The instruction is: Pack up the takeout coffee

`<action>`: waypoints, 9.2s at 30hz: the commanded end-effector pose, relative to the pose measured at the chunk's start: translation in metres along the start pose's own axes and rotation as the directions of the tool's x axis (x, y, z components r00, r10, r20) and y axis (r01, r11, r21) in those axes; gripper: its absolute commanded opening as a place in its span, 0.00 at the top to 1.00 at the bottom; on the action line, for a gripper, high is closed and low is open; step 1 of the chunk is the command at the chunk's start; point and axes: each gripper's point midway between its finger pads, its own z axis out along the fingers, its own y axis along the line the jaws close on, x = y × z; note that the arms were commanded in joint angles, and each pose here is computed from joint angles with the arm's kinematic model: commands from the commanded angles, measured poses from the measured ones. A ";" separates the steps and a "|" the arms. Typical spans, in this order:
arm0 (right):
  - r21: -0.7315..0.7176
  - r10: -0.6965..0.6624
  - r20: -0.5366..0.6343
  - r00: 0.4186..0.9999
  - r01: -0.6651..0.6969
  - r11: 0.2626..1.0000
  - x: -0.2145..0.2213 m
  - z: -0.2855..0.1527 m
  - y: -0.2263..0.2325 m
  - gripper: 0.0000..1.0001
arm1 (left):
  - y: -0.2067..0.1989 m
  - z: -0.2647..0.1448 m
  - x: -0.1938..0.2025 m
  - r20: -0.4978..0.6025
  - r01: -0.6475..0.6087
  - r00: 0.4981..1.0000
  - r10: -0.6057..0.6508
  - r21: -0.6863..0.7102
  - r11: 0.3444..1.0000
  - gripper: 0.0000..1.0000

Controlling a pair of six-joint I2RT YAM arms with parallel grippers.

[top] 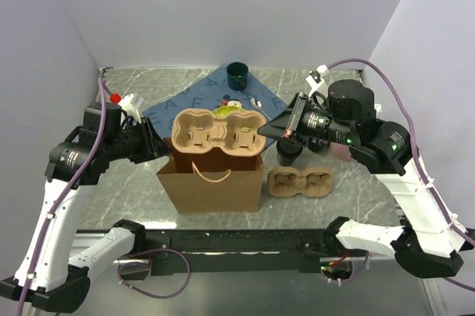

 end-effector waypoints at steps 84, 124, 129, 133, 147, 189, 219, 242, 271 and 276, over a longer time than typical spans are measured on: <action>0.330 -0.041 -0.054 0.998 0.056 0.942 0.021 0.019 -0.021 1.00 | -0.005 -0.008 0.004 -0.003 -0.009 1.000 0.010 0.028 1.000 0.69; 0.388 -0.001 -0.125 0.992 0.050 0.920 0.044 0.056 -0.045 1.00 | -0.006 -0.004 0.004 -0.018 -0.004 1.000 0.005 0.032 0.999 0.69; 0.408 -0.021 -0.115 0.993 0.066 0.911 0.038 0.058 -0.051 1.00 | -0.004 -0.004 0.005 -0.023 -0.003 1.000 0.003 0.020 1.000 0.69; 0.399 -0.033 -0.084 0.996 0.064 0.915 0.028 0.053 -0.045 1.00 | -0.002 -0.003 0.005 -0.028 -0.003 1.000 0.003 0.012 1.000 0.69; 0.363 -0.078 -0.156 0.985 0.130 0.922 0.030 0.064 -0.047 1.00 | -0.002 -0.002 0.003 -0.034 0.015 0.999 -0.015 -0.005 1.000 0.69; 0.304 -0.090 -0.220 0.971 0.156 0.940 0.031 0.063 -0.066 0.82 | 0.009 0.006 0.011 -0.029 0.112 0.993 -0.114 -0.046 0.993 0.69; 0.146 -0.292 0.141 0.946 0.271 0.951 -0.037 -0.010 0.000 0.77 | -0.021 -0.012 -0.027 0.056 0.091 0.994 -0.091 0.016 0.996 0.32; 0.841 -0.080 0.208 0.975 -0.136 0.523 0.032 -0.037 -0.292 0.48 | 0.002 -0.025 -0.077 0.202 0.016 0.979 0.025 -0.196 0.981 0.03; 0.880 -0.049 0.382 0.923 -0.347 0.323 0.011 -0.003 -0.394 0.63 | -0.011 -0.016 -0.067 0.110 -0.042 0.992 0.055 -0.120 0.992 0.03; 0.929 -0.058 0.295 0.954 -0.272 0.251 0.014 -0.011 -0.401 0.80 | -0.016 -0.016 -0.071 0.112 -0.049 0.992 0.061 -0.107 0.993 0.03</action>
